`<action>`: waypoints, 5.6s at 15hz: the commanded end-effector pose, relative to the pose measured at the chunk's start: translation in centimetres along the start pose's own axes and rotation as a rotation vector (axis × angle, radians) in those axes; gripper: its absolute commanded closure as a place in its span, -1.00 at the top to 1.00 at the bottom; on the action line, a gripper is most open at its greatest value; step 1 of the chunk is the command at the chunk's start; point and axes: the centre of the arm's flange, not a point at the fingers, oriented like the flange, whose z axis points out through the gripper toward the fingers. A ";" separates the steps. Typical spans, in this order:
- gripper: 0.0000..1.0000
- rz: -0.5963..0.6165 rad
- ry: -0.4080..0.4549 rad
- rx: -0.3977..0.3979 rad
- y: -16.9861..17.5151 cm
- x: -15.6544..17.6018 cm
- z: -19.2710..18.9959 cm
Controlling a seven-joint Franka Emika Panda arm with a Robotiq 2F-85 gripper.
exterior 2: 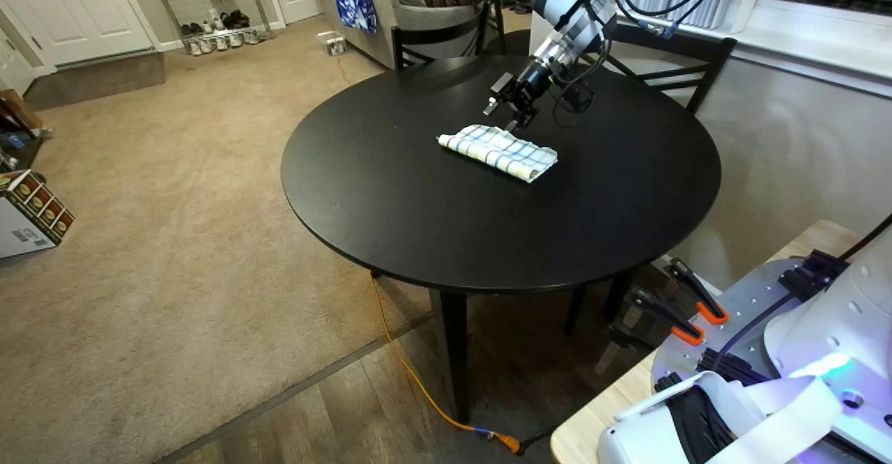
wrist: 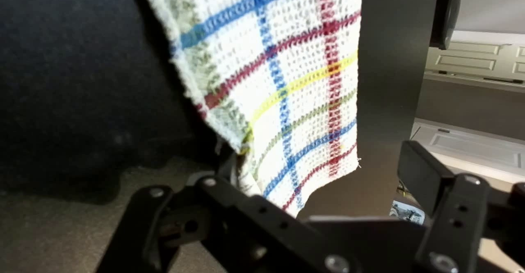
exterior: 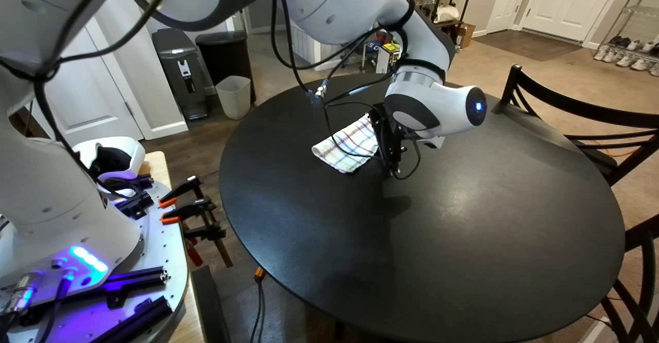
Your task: Unfold the towel fully
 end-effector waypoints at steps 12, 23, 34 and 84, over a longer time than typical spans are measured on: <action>-0.44 0.048 0.001 0.055 0.0 -1.4 0.2; -0.99 -0.028 0.127 -0.078 -5.7 1.0 -2.7; -0.99 0.026 0.213 -0.295 -9.2 -1.2 -1.1; 1.00 -0.069 0.144 -0.363 -13.7 -25.0 9.3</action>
